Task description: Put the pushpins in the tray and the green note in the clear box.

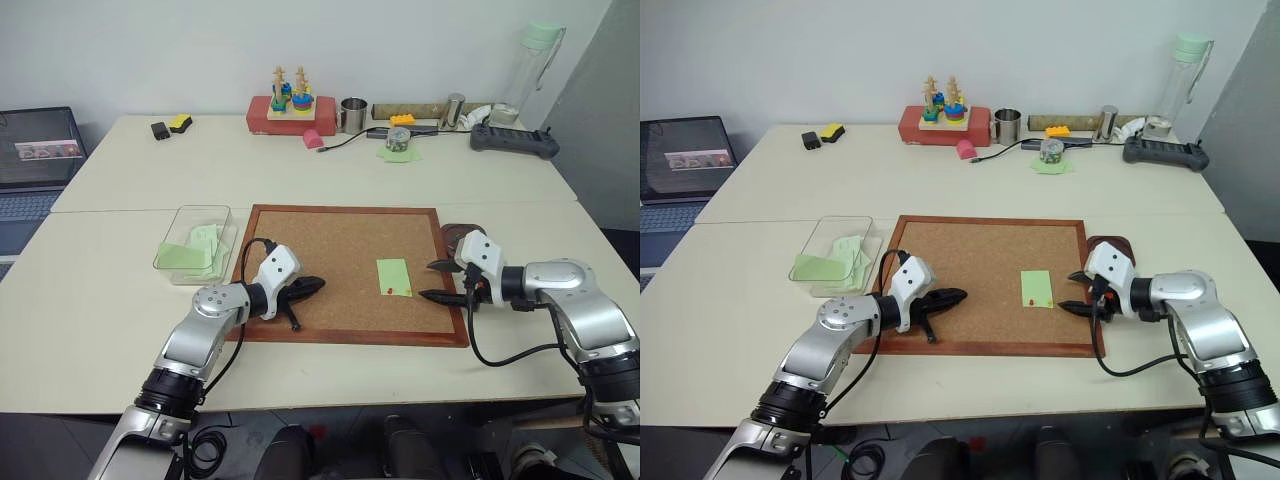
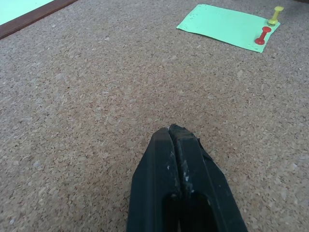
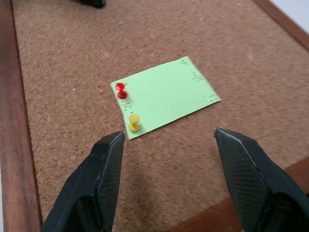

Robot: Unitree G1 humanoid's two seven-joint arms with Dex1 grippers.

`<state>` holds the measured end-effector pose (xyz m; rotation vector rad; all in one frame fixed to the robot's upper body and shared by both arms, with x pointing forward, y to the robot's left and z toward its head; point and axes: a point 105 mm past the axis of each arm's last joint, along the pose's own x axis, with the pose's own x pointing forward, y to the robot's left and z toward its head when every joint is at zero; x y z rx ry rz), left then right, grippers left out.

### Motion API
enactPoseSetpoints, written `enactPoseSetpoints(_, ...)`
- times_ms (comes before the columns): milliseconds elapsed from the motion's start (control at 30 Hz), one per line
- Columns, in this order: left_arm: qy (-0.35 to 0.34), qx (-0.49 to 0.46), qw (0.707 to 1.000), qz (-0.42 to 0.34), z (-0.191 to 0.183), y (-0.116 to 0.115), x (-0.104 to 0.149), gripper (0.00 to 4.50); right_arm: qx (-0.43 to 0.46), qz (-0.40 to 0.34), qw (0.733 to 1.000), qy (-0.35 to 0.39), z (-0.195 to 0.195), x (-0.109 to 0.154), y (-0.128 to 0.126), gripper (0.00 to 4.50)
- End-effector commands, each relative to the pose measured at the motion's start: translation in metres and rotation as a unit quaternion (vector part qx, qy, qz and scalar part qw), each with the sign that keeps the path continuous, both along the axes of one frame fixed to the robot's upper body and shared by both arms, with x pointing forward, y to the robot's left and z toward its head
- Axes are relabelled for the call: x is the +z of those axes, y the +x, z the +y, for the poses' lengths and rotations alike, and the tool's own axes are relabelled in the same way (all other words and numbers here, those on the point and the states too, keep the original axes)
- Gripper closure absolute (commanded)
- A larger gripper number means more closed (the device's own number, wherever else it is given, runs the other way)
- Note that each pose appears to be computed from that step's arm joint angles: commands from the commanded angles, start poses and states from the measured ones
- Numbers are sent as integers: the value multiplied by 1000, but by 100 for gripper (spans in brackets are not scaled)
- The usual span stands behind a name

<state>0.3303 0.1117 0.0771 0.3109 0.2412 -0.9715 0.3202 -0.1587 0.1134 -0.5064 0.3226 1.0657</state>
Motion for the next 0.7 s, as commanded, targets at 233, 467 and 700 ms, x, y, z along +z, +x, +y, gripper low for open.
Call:
enactPoseSetpoints(233,35,-5,998,57,4,-13,-33,450,18,-8,1000,15,14,1,6,142)
enactPoseSetpoints(467,36,-4,998,58,5,-14,-34,450,23,-7,1000,18,17,-2,7,236)
enactPoseSetpoints(700,38,-3,997,60,6,-16,-35,450,33,-3,999,12,17,-4,4,377)
